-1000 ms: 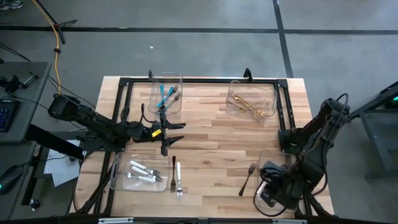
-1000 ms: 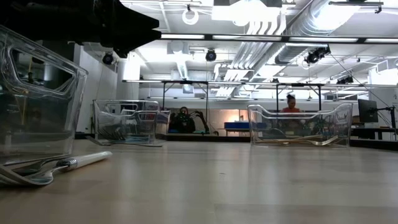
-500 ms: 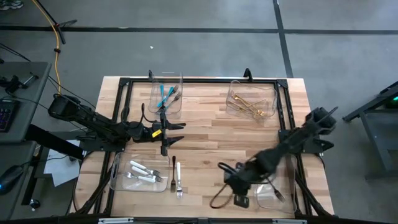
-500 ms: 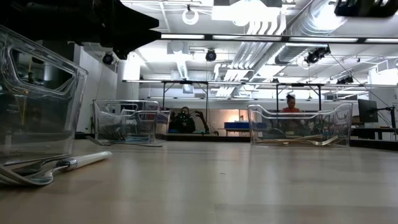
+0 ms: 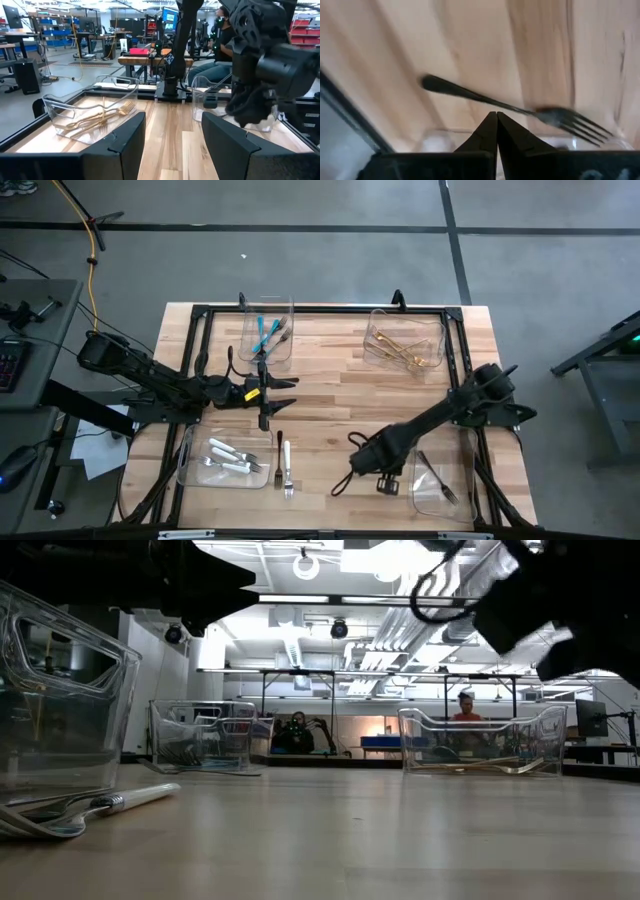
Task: Sort silverware by color (type)
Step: Put the black fork into the bottom right transparent bin
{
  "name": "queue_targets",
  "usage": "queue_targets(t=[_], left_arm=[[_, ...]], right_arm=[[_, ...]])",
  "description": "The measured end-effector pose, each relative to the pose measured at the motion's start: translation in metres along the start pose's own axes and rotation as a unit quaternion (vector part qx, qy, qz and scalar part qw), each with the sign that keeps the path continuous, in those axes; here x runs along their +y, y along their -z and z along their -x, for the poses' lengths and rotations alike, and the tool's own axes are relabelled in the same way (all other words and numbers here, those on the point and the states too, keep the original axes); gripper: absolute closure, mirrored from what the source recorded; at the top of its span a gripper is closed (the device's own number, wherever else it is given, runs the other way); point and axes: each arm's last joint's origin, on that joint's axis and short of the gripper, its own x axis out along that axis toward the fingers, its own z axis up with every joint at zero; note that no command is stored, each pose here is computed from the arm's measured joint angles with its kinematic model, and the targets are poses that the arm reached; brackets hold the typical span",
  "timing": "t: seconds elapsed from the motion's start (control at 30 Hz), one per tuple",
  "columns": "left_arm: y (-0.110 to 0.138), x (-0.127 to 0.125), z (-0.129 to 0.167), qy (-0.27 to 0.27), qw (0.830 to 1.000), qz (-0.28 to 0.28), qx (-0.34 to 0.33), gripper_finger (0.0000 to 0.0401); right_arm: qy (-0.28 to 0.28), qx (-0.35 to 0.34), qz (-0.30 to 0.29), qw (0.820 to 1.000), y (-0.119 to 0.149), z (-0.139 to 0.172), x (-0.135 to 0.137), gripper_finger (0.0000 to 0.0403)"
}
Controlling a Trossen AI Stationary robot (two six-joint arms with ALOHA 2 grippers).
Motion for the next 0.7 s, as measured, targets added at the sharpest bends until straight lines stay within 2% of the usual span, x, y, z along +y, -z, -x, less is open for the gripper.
queue_targets(t=[0.37, 0.7], left_arm=[[0.001, 0.000, 0.000, 0.000, 1.000, 0.012, 0.003, 0.0215], [0.002, 0.000, 0.000, 0.000, 1.000, 0.011, 0.008, 0.0215]], right_arm=[[0.042, 0.061, -0.042, 0.996, -0.007, -0.029, -0.005, 0.0402], [0.055, 0.077, -0.060, 0.994, -0.006, -0.031, -0.007, 0.0402]])
